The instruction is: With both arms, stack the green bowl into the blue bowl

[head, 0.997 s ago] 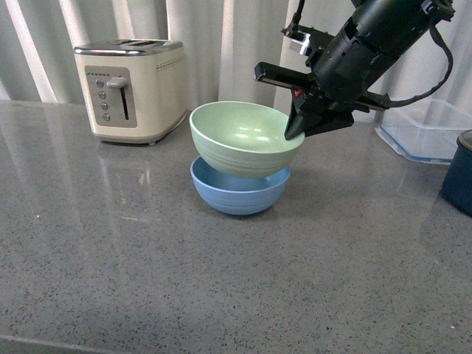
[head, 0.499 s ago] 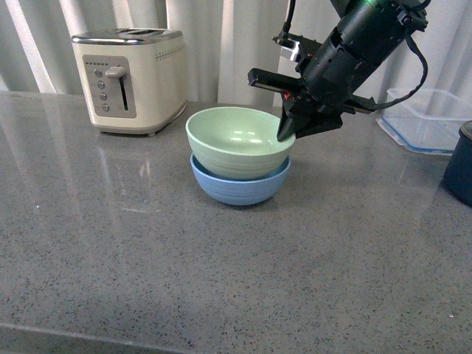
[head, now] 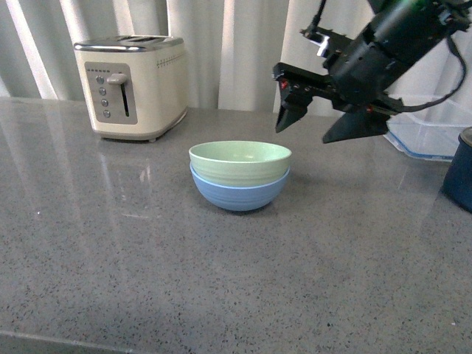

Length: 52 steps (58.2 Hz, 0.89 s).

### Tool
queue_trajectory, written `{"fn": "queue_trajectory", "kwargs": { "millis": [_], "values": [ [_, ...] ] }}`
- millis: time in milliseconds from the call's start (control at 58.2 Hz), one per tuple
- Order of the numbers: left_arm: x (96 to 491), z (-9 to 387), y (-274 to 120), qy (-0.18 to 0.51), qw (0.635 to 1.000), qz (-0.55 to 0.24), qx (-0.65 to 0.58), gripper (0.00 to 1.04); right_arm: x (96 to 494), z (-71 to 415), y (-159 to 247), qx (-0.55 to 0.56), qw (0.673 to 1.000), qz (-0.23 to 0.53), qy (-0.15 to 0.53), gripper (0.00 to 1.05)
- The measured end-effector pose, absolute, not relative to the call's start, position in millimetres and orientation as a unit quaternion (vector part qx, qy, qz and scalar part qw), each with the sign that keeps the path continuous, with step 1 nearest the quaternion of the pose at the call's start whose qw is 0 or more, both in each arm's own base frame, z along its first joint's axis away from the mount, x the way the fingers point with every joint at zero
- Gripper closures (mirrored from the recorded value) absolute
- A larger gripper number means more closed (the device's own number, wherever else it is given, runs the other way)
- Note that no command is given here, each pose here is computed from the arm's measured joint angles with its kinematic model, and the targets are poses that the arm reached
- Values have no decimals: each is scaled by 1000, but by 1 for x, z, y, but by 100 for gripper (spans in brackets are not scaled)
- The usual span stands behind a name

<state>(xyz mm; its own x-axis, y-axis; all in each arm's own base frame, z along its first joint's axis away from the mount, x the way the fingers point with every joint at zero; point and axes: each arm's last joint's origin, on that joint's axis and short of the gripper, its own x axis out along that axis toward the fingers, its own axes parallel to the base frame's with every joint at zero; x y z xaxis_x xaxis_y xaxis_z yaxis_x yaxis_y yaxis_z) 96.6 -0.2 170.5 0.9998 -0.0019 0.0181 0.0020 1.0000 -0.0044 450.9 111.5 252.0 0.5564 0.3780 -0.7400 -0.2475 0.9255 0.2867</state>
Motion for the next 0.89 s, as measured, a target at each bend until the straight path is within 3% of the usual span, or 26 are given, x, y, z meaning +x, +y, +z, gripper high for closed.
{"fn": "queue_trajectory", "kwargs": {
  "millis": [86, 309, 533, 756, 894],
  "values": [
    [97, 170, 0, -9, 1000, -1, -2, 7, 437, 261, 88, 82, 888, 155, 425, 8],
    [97, 170, 0, -9, 1000, -1, -2, 7, 399, 270, 42, 97, 902, 105, 408, 10],
    [97, 170, 0, -9, 1000, -1, -2, 7, 336, 268, 4, 109, 909, 46, 400, 10],
    [97, 170, 0, -9, 1000, -1, -2, 7, 260, 246, -9, 114, 898, 6, 425, 10],
    [97, 170, 0, -9, 1000, -1, -2, 7, 249, 239, -9, 114, 894, 4, 433, 10]
  ]
}}
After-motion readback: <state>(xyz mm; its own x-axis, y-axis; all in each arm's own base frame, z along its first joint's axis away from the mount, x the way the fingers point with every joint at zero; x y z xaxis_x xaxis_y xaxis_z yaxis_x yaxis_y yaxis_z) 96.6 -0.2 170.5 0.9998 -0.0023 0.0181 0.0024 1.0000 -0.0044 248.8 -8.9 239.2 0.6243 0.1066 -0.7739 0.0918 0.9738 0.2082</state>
